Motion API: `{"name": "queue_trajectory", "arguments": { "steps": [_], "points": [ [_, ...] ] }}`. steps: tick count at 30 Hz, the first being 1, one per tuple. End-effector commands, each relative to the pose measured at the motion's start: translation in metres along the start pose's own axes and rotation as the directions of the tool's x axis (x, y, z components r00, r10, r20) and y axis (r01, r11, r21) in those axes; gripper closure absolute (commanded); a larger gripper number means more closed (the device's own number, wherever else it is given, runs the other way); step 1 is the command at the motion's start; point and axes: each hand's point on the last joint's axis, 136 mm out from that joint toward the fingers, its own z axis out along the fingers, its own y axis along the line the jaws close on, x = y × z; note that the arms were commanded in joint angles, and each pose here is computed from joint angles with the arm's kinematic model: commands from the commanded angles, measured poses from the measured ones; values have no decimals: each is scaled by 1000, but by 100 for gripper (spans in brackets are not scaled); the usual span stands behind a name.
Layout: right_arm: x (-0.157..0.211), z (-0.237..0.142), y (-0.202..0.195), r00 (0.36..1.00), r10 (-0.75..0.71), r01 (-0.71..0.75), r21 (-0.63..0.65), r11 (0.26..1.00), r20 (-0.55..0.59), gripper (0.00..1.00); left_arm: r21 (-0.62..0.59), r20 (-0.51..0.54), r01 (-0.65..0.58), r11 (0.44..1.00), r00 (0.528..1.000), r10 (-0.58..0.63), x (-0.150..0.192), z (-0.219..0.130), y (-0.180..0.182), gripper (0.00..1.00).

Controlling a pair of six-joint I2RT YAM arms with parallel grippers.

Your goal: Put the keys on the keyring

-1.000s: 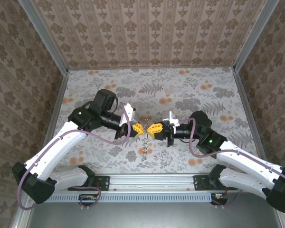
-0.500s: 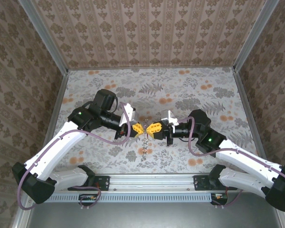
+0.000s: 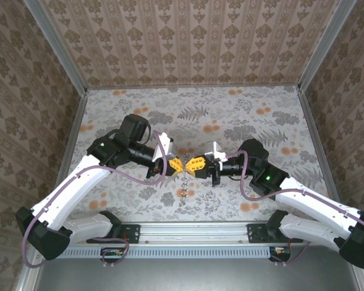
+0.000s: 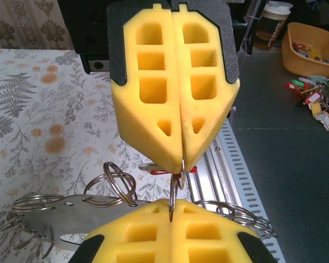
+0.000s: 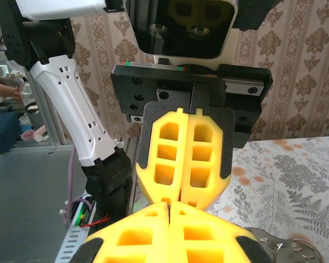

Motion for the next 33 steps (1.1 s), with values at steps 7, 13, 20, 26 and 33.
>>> {"name": "queue_trajectory", "arguments": {
  "steps": [7,13,20,26,33],
  "points": [
    [1,-2,8,998,-54,54,-2,999,-27,100,10,45,-6,1000,999,6,-14,-5,-2,100],
    [6,-2,9,997,-73,73,10,997,-39,100,14,54,-8,1000,999,7,-16,-7,-3,100],
    [17,-2,10,994,-85,87,29,996,-66,100,19,64,-9,1000,998,8,-18,-8,-4,100],
    [24,-3,8,990,-108,113,57,992,-87,100,17,68,-8,1000,998,7,-18,-9,-4,100],
    [29,-5,9,988,-124,131,76,989,-92,98,11,73,-10,1000,997,9,-19,-10,-2,100]
  ]
}}
